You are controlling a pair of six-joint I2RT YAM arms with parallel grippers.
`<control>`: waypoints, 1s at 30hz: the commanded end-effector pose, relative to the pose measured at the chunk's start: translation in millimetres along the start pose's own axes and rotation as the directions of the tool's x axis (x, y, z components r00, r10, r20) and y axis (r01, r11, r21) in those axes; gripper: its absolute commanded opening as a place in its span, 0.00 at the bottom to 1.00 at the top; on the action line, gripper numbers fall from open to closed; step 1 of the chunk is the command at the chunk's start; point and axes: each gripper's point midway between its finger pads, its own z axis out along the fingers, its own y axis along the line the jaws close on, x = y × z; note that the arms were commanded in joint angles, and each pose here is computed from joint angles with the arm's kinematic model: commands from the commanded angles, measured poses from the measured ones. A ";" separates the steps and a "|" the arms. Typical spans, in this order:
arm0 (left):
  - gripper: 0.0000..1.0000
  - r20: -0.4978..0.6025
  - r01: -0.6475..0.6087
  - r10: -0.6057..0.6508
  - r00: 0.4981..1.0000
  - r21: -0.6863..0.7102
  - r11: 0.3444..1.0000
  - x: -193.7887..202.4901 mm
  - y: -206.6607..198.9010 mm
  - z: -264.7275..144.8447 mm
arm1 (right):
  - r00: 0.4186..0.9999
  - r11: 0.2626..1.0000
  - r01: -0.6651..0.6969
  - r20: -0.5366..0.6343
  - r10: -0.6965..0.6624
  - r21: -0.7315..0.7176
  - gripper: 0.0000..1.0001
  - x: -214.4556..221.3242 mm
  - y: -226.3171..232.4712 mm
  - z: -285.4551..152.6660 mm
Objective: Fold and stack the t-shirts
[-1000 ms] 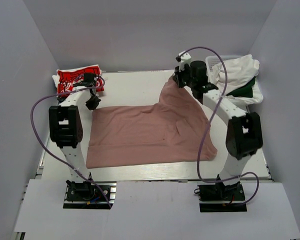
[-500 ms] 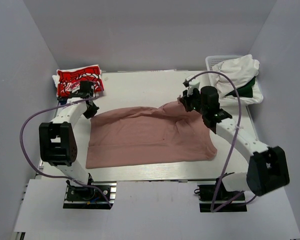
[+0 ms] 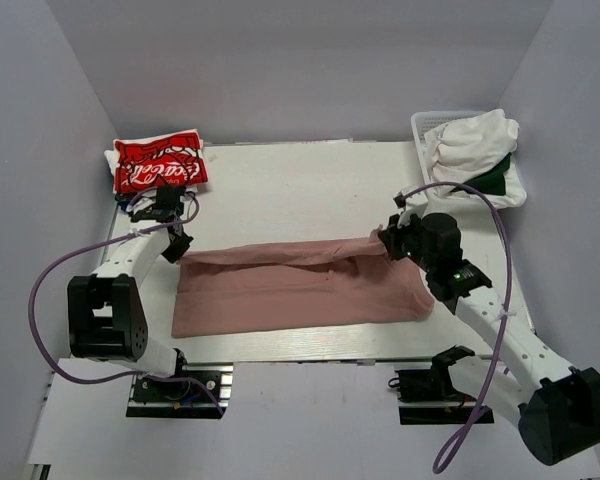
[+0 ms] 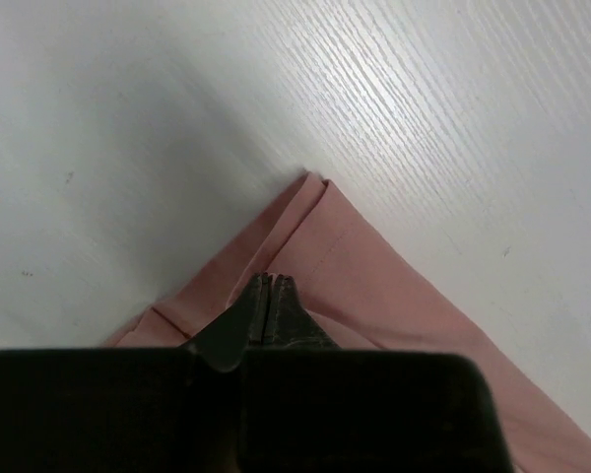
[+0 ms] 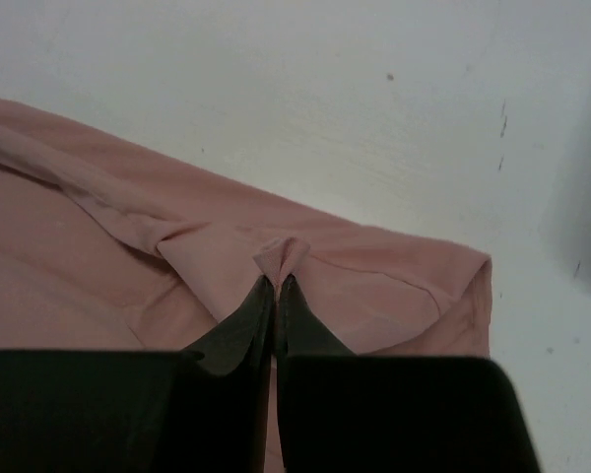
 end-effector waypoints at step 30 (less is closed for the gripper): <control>1.00 0.108 0.199 -0.219 0.970 0.170 0.965 -6.7 33.0 -74.6 | 0.856 0.877 -0.461 -0.193 0.480 0.137 0.90 67.7 20.6 -58.6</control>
